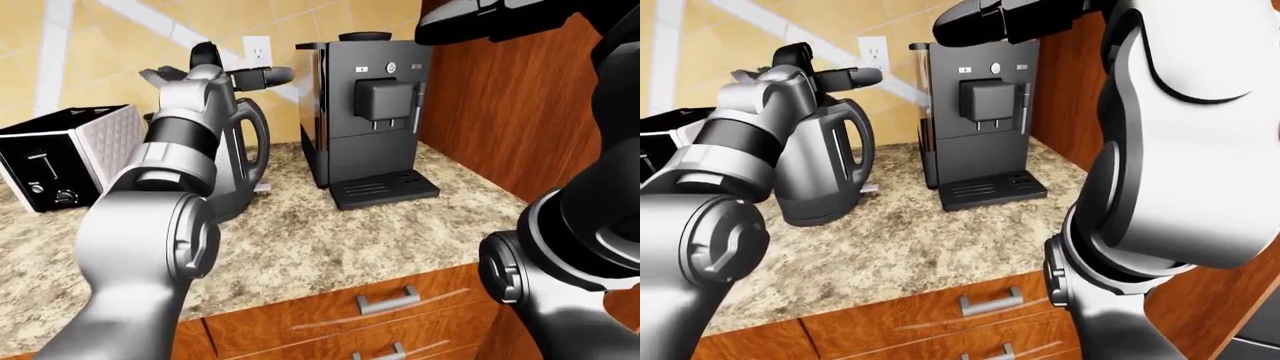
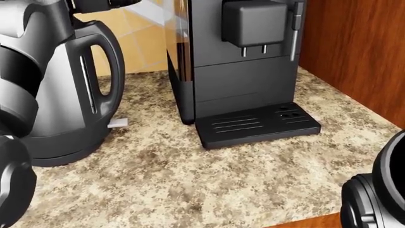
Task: Close the lid of the electric kettle.
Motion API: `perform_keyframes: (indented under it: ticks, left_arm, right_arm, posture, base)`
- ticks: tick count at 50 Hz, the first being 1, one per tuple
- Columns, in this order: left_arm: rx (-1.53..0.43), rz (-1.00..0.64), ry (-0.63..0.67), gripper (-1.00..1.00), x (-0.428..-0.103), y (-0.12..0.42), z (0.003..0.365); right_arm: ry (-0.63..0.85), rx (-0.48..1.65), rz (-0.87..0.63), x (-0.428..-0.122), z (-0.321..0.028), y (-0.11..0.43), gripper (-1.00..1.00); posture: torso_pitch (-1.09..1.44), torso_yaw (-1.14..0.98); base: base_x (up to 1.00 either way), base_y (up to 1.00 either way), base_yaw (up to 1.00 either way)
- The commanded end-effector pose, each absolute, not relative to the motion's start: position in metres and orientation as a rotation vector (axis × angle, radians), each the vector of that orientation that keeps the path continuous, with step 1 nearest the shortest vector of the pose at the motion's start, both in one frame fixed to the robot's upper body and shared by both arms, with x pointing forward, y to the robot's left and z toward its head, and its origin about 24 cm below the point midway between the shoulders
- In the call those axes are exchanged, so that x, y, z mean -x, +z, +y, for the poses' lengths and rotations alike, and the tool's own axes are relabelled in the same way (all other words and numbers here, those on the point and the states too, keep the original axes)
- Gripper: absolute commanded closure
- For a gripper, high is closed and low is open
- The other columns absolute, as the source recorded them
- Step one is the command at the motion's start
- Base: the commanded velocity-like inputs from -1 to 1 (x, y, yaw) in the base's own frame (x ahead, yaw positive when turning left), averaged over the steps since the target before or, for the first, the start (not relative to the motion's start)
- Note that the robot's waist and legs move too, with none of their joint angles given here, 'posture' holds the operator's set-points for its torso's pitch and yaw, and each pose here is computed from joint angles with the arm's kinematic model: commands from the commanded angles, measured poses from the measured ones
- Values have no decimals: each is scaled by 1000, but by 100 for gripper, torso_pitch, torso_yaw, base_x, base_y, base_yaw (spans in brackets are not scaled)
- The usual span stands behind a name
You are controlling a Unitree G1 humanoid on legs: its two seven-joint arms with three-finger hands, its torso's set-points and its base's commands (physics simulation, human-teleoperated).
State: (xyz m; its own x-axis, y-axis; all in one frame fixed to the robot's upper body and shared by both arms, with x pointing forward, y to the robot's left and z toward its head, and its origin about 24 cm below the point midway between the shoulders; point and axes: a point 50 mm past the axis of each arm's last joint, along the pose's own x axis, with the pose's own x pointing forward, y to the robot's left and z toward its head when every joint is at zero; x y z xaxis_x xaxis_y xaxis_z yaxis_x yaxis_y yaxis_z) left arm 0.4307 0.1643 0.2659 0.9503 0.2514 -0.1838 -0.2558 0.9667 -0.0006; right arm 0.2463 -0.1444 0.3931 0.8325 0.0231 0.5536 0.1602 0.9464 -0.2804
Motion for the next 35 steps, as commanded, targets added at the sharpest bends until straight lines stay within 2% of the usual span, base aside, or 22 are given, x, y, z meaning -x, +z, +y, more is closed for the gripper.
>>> perform_keyframes:
  ticks: [1, 35]
  left_arm:
    - [33, 81, 266, -100, -429, 293, 167]
    - [54, 125, 332, -100, -429, 267, 191]
  right_arm:
    - [-87, 325, -628, -242, -145, 401, -100]
    - [-85, 327, -625, -242, -144, 400, -100]
  posture:
    - [-53, 0]
    - [-53, 0]
  base:
    - [0, 0, 0]
    - [0, 0, 0]
